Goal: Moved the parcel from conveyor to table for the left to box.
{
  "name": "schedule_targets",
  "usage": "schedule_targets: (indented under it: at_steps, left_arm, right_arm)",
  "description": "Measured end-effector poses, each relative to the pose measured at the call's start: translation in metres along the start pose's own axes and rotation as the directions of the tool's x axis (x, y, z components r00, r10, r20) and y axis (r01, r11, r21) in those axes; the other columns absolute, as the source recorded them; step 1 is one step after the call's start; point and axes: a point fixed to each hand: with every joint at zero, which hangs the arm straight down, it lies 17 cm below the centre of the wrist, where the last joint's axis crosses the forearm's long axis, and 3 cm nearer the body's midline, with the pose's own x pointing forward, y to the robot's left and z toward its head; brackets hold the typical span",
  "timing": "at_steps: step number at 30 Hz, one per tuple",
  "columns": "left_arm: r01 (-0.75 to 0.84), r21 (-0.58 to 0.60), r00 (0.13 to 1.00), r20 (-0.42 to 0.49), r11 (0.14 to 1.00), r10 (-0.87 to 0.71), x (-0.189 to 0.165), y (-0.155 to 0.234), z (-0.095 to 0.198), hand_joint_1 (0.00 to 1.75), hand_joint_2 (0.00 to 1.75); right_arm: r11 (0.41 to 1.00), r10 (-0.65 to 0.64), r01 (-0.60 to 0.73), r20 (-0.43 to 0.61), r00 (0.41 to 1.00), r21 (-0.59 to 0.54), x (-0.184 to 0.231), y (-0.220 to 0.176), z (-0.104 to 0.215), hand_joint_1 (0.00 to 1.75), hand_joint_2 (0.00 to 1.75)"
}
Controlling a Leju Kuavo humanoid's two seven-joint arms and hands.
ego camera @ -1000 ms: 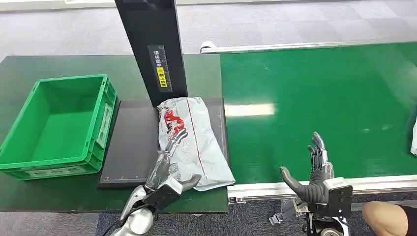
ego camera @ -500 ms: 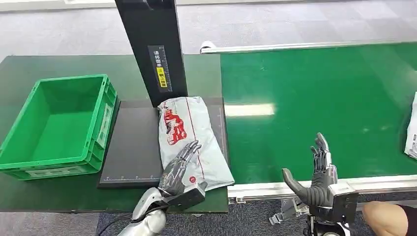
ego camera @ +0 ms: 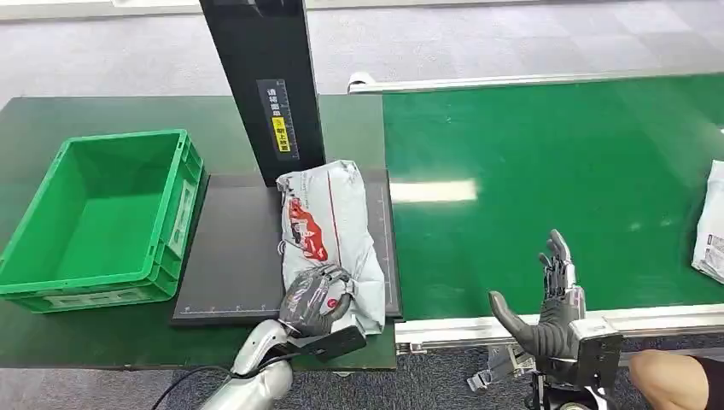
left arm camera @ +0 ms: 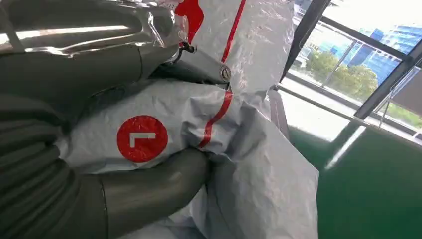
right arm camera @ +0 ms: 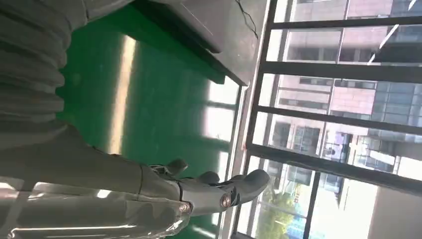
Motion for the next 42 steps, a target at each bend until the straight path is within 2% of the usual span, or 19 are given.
schedule_targets:
  at_steps: [8,27,30,32,35,38,42]
  left_arm:
    - [0.075,0.022,0.997,0.006,0.997,-0.075,0.003,0.01,-0.002,1.75,1.75]
    - [0.091,0.044,0.996,0.013,0.995,-0.091,0.003,0.018,0.003,1.75,1.75]
    - [0.104,0.083,0.994,0.027,0.991,-0.106,0.008,0.026,0.005,1.75,1.75]
    - [0.125,0.167,0.989,0.056,0.978,-0.136,0.019,0.047,0.006,1.75,1.75]
    - [0.16,0.373,0.971,0.105,0.914,-0.213,0.044,0.106,0.011,1.75,1.75]
    - [0.192,0.552,0.941,0.132,0.811,-0.312,0.072,0.168,0.023,1.75,1.75]
    - [0.275,0.705,0.851,0.137,0.654,-0.506,0.109,0.234,0.045,1.75,1.75]
  right_arm:
    - [1.0,-0.001,0.001,0.012,1.0,-0.008,0.006,-0.001,0.0,0.0,1.75]
    - [1.0,-0.002,0.003,0.017,1.0,-0.023,0.009,-0.004,0.0,0.0,1.75]
    - [1.0,0.002,-0.001,0.013,1.0,-0.026,0.008,-0.005,0.002,0.0,1.75]
    - [1.0,0.006,-0.006,0.008,1.0,-0.03,0.008,-0.007,0.005,0.0,1.75]
    - [0.999,0.009,-0.009,0.001,1.0,-0.043,0.007,-0.011,0.01,0.0,1.75]
    - [0.998,0.011,-0.011,-0.002,1.0,-0.054,0.006,-0.014,0.013,0.0,1.75]
    - [0.997,0.014,-0.014,0.004,1.0,-0.078,0.006,-0.019,0.014,0.0,1.75]
